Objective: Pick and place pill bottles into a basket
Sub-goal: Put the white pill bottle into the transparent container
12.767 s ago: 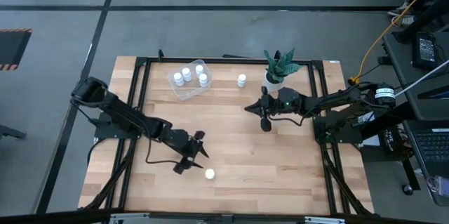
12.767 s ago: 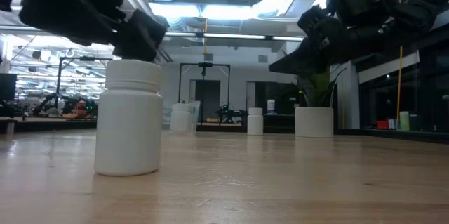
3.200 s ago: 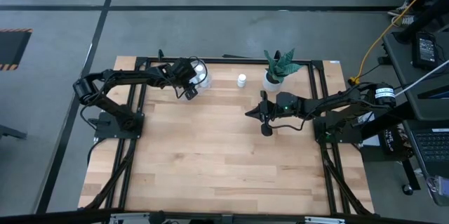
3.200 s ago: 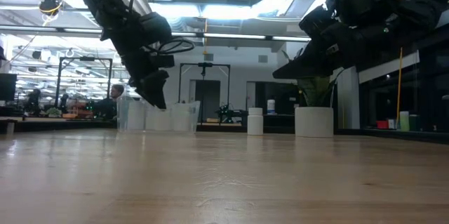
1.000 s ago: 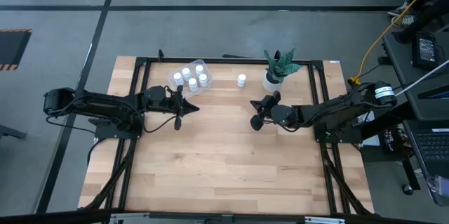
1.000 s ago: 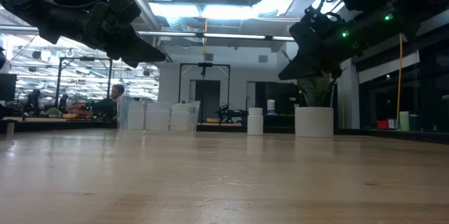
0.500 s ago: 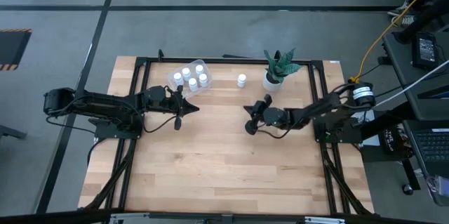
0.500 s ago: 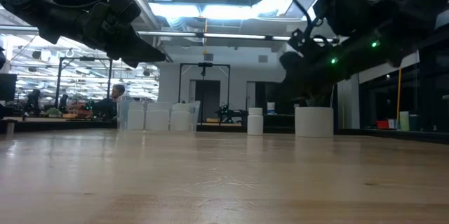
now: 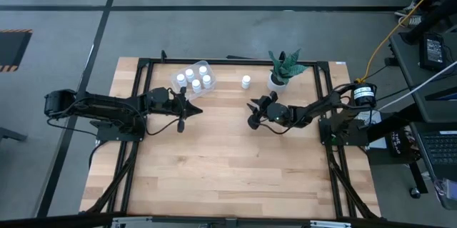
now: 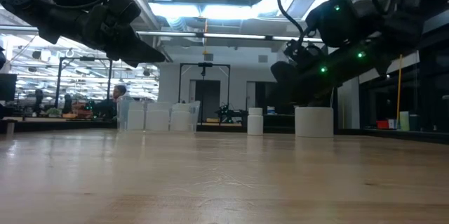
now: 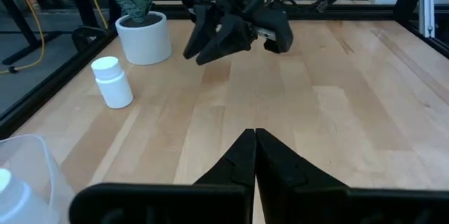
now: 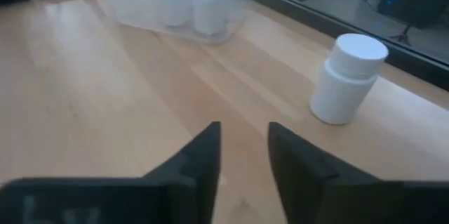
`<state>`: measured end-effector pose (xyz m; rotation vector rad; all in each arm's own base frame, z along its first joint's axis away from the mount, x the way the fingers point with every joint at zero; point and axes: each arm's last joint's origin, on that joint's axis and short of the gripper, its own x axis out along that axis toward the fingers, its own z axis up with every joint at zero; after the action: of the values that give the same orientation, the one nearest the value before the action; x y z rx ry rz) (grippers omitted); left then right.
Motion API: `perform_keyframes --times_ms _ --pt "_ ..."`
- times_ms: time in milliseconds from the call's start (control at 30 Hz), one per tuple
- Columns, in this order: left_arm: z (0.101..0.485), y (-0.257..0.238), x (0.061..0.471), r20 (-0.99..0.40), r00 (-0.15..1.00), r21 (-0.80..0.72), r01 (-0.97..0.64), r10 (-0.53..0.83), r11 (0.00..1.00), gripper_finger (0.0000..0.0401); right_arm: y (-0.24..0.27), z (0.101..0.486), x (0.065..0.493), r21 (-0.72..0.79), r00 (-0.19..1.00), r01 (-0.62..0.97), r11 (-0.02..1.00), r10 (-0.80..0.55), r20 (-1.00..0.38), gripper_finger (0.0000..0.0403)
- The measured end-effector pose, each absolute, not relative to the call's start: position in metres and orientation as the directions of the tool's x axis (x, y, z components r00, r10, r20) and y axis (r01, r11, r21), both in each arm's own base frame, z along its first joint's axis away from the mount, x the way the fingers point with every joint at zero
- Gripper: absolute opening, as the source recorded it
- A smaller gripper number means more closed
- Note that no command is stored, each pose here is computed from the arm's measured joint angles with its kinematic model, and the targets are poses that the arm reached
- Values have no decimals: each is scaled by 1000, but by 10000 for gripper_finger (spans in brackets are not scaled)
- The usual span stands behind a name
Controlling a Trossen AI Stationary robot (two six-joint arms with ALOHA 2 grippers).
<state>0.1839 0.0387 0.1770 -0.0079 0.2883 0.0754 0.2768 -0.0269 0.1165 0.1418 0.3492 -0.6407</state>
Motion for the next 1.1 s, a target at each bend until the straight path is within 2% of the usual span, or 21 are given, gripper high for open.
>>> perform_keyframes --times_ms 233,400,533,833,1100 --pt "176 39 183 -299 952 1 -75 72 997 8 -32 113 278 18 739 618 786 -572 -355 244" --pt "175 39 183 -304 950 0 -75 72 997 3 -39 116 284 34 730 638 769 -591 -344 298" --pt "174 38 183 -311 948 -1 -75 71 997 3 -46 114 294 78 709 671 737 -607 -359 306" --pt "173 38 183 -325 943 -3 -75 70 997 4 -63 87 319 12 612 747 664 -681 -403 301" --pt "173 38 183 -325 943 0 -75 71 997 7 -80 78 326 96 559 812 576 -719 -413 287"
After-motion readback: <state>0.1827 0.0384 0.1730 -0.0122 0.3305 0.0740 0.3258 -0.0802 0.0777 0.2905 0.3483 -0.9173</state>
